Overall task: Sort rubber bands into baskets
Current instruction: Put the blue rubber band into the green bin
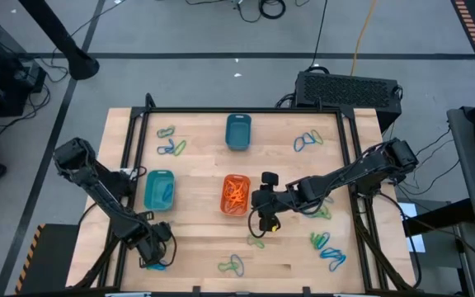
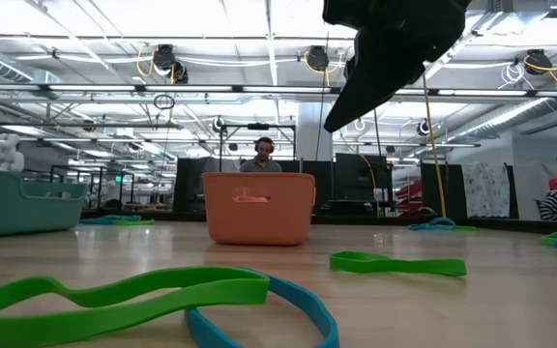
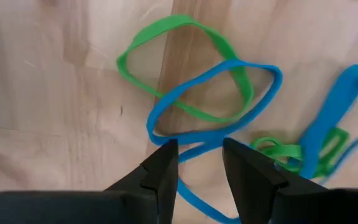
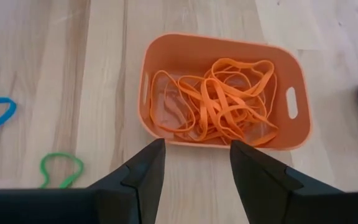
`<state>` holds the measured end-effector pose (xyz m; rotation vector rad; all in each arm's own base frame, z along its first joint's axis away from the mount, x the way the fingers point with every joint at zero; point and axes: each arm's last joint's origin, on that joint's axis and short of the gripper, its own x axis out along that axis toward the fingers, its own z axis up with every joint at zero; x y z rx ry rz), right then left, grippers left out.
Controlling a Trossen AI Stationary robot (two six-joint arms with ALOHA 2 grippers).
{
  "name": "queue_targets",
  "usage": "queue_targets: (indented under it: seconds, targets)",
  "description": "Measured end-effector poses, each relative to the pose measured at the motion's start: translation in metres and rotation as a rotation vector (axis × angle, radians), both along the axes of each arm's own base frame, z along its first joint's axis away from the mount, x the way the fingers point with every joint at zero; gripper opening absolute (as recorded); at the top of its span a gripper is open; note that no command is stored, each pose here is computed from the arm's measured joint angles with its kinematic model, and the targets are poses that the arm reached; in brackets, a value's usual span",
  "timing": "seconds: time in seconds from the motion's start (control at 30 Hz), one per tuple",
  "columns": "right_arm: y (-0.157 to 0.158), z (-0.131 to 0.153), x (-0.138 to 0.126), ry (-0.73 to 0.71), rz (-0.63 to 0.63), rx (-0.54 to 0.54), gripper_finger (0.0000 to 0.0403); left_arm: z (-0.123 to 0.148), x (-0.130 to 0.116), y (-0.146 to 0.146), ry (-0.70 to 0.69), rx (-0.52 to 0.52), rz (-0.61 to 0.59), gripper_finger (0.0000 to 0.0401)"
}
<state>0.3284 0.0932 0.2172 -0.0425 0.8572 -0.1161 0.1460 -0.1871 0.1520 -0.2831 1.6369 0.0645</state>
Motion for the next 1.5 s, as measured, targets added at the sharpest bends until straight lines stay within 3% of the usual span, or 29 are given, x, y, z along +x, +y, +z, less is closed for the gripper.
queue_targets:
  seconds: [0.37, 0.5, 0.73, 0.9, 1.17, 1.33, 1.5]
  targets:
    - [0.0, 0.0, 0.0, -0.002, 0.0, 0.0, 0.0173, -0.02, 0.001, -0.004, 0.12, 0.013, -0.082, 0.0129]
    - [0.0, 0.0, 0.0, -0.001, 0.002, -0.002, 0.0173, -0.018, 0.0, -0.004, 0.13, -0.006, -0.079, 0.0099]
    - [0.0, 0.0, 0.0, -0.001, 0.002, -0.002, 0.0173, -0.016, -0.001, -0.004, 0.14, -0.02, -0.077, 0.001]
    - [0.0, 0.0, 0.0, -0.002, 0.002, -0.002, 0.0173, -0.013, 0.002, -0.002, 0.154, -0.011, -0.071, 0.0007]
    - [-0.001, 0.0, 0.0, -0.001, 0.006, -0.007, 0.0173, 0.015, 0.002, -0.003, 0.238, 0.099, -0.088, 0.0003]
    - [-0.001, 0.0, 0.0, -0.001, 0.006, -0.007, 0.0173, 0.042, 0.007, -0.005, 0.205, 0.198, -0.094, 0.0003]
    - [-0.001, 0.001, 0.0, 0.0, 0.016, -0.015, 0.0173, 0.077, 0.014, 0.005, 0.073, 0.321, -0.079, 0.0002]
